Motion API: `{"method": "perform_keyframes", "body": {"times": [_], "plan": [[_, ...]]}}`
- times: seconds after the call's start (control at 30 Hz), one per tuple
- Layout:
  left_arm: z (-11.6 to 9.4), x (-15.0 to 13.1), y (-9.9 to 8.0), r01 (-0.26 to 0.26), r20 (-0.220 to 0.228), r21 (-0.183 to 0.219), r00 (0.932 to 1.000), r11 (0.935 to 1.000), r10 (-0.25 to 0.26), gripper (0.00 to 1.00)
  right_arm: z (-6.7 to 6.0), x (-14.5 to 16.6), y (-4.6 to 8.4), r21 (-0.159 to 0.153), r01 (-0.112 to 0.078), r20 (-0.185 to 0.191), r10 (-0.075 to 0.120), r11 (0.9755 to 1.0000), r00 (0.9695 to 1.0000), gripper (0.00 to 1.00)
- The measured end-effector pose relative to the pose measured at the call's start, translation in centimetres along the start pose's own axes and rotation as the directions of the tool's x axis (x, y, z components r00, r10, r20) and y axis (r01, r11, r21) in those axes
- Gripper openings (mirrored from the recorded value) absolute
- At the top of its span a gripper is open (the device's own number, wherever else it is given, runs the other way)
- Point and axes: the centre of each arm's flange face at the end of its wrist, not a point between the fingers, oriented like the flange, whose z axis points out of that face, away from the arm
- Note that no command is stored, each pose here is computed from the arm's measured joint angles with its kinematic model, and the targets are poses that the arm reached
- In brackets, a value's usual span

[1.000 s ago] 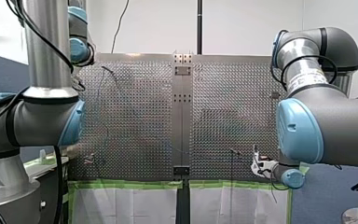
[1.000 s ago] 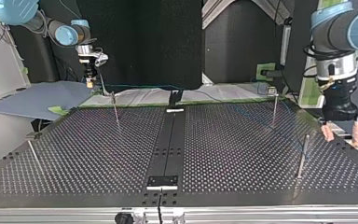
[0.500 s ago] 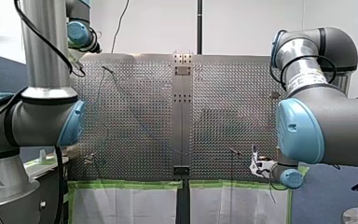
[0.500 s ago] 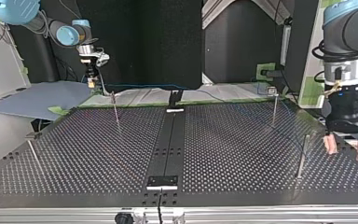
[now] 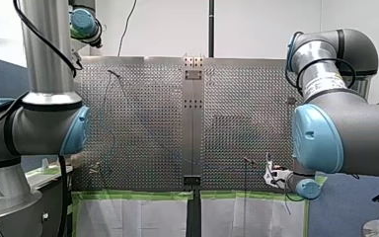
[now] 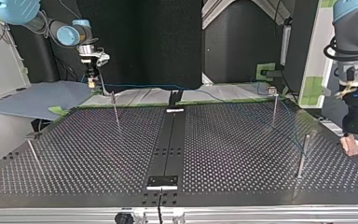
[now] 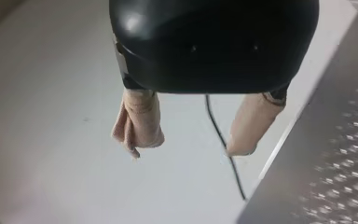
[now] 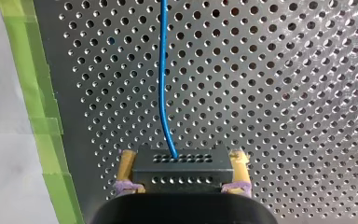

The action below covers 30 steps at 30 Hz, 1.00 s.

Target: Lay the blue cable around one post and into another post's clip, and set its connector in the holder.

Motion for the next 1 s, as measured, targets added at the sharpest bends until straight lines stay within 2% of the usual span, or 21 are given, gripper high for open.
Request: {"method": "perform_keyframes", "body": {"times": [0.13,0.23,0.43,0.63,0.73,0.87,1.0], "plan": [[-0.1,0.8,0.2,-0.041,-0.056,-0.001,0.9976,0.9991,0.041,1.00,0.0,0.0,0.0,0.000,0.000,0.000,0.000,1.0000,1.0000,0.00],[-0.4,1.2,0.2,-0.074,-0.095,-0.002,0.9928,0.9973,0.073,1.00,0.0,0.0,0.0,0.000,0.000,0.000,0.000,1.0000,1.0000,0.00],[-0.9,1.9,0.6,-0.136,-0.157,-0.019,0.9788,0.9905,0.132,1.00,0.0,0.0,0.0,-0.001,-0.001,0.000,0.001,1.0000,1.0000,0.00],[-1.6,2.3,0.8,-0.199,-0.214,-0.031,0.9584,0.9794,0.188,1.00,0.0,0.0,0.0,-0.001,-0.001,-0.001,0.001,1.0000,1.0000,0.00],[-2.0,2.4,0.7,-0.231,-0.242,-0.029,0.9456,0.9726,0.217,1.00,0.0,0.0,0.0,-0.003,-0.002,-0.002,0.002,1.0000,1.0000,0.00],[-2.1,2.4,0.2,-0.269,-0.252,0.010,0.9314,0.9630,0.263,1.00,0.0,0.0,0.0,-0.004,-0.002,-0.003,0.002,1.0000,1.0000,0.00],[-1.9,2.4,-0.4,-0.299,-0.244,0.058,0.9209,0.9525,0.304,1.00,0.0,0.0,0.0,-0.004,-0.002,-0.002,0.002,1.0000,1.0000,0.00]]}}
